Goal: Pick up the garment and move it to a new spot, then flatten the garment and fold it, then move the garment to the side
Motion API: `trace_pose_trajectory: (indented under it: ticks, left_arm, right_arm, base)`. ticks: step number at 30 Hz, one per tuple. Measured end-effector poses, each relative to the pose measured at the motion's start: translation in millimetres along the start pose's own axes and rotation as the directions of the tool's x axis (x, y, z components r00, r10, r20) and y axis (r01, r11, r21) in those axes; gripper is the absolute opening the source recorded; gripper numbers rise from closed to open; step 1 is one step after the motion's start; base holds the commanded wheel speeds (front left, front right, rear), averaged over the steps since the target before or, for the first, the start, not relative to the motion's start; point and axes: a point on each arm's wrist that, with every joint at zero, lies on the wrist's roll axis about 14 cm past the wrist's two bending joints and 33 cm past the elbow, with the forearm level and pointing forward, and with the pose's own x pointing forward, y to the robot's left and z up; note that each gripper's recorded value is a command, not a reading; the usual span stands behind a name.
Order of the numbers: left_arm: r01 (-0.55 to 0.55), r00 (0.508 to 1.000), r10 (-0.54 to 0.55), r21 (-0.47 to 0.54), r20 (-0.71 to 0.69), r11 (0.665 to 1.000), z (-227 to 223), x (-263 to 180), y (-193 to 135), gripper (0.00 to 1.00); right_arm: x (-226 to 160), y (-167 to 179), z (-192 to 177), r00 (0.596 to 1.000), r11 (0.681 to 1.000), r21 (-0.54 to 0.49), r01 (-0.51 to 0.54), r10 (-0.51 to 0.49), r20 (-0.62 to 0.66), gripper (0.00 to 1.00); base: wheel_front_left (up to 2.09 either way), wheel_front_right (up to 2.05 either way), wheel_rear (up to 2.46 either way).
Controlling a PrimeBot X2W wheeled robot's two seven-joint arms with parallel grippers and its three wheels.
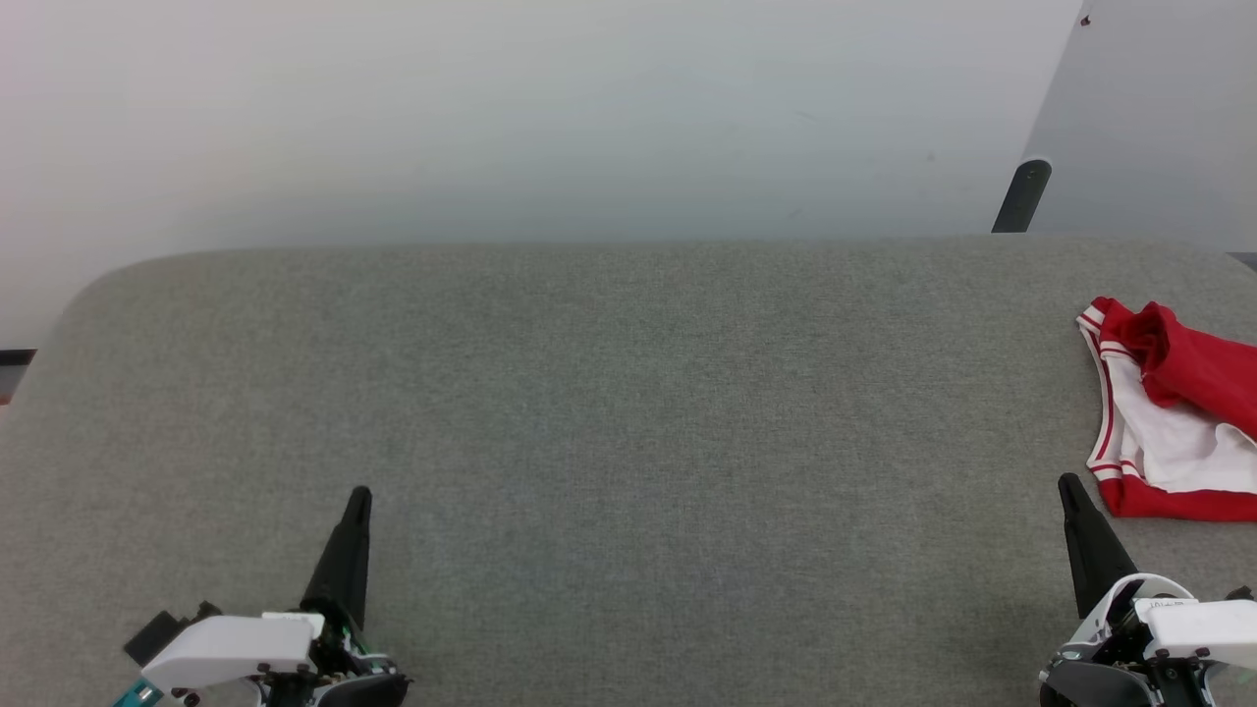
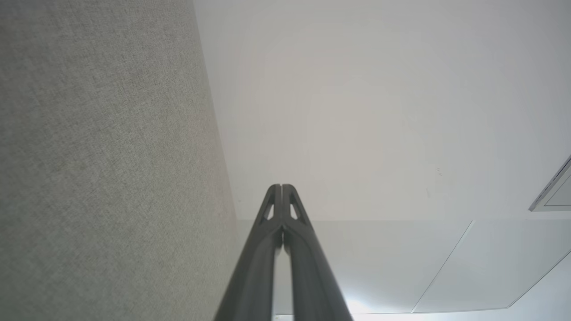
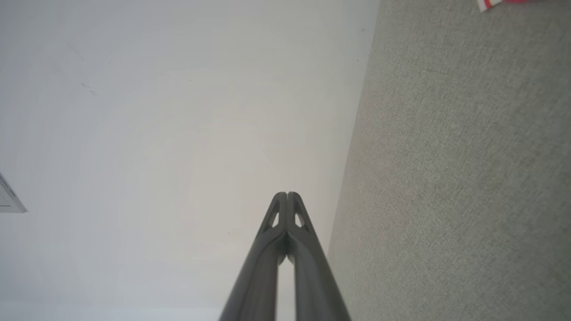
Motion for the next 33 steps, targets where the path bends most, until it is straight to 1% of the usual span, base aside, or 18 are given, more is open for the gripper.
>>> trace_pose_trajectory:
  ticks: [33]
  left_arm:
    - [0.0,1.0,0.0,0.0,0.0,1.0,0.0,0.0,0.0,0.0]
  right_arm:
    - [0.0,0.0,0.0,1.0,1.0,0.0,0.0,0.0,0.0,0.0]
  base:
    - [0.0,0.0,0.0]
